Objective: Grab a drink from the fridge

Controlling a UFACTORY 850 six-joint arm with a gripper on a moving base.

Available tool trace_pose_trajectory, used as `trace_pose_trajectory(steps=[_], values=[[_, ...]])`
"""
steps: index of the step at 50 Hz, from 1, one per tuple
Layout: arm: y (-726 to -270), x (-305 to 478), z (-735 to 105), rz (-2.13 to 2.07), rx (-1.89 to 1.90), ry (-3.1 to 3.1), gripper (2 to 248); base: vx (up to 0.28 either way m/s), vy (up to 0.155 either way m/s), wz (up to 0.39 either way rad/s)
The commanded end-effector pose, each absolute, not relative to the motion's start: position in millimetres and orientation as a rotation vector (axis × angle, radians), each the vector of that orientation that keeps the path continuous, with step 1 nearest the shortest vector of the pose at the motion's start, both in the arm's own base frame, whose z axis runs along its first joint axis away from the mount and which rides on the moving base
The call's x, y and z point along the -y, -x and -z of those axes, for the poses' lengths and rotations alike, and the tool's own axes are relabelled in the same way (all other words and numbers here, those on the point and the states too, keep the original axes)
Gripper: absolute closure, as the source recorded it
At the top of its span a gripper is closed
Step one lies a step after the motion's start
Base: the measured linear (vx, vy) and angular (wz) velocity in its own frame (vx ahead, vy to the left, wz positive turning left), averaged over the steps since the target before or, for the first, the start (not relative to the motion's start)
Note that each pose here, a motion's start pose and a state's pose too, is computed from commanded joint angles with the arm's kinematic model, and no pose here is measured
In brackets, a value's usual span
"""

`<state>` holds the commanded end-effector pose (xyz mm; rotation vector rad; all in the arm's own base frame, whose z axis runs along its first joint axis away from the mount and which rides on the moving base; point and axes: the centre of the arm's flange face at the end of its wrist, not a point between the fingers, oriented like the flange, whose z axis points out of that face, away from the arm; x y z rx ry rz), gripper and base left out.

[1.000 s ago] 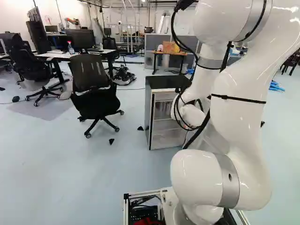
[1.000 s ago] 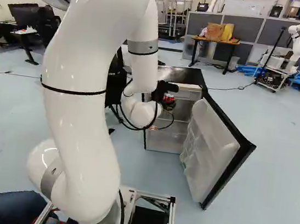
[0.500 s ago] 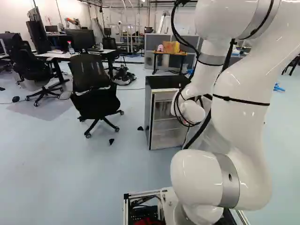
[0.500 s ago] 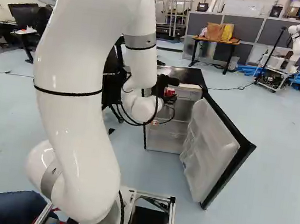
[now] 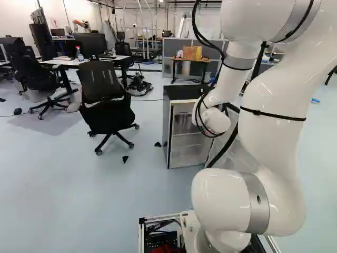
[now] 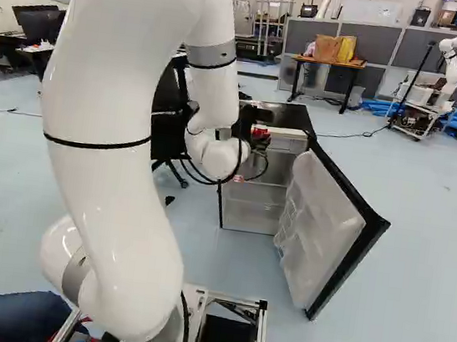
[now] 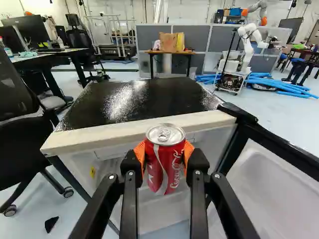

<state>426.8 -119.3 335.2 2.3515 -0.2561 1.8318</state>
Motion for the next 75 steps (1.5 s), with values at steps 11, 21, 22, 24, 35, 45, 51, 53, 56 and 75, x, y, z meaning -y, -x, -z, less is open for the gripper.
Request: trace_pose_trajectory(steps=[11,21,22,24,35,45,51,53,56,75], values=[[-435,120,-344,-1.843,0.249,-2.344,154,0.0,0.0,0.0],[-442,120,-352,-1.851,0.243,-2.339,154,0.0,0.0,0.0],[-443,120,-353,-1.852,0.243,-2.338,154,0.0,0.0,0.0],[-444,120,-355,-1.853,0.241,-2.337,154,0.0,0.0,0.0],[-453,121,-364,-1.861,0.235,-2.332,154,0.0,0.0,0.0],[-460,121,-372,-1.868,0.23,-2.328,154,0.0,0.0,0.0],[-465,121,-377,-1.872,0.227,-2.326,154,0.0,0.0,0.0],[-466,121,-379,-1.873,0.225,-2.325,154,0.0,0.0,0.0],[-469,121,-381,-1.875,0.224,-2.323,154,0.0,0.0,0.0],[-487,122,-397,-1.889,0.211,-2.316,154,0.0,0.0,0.0]])
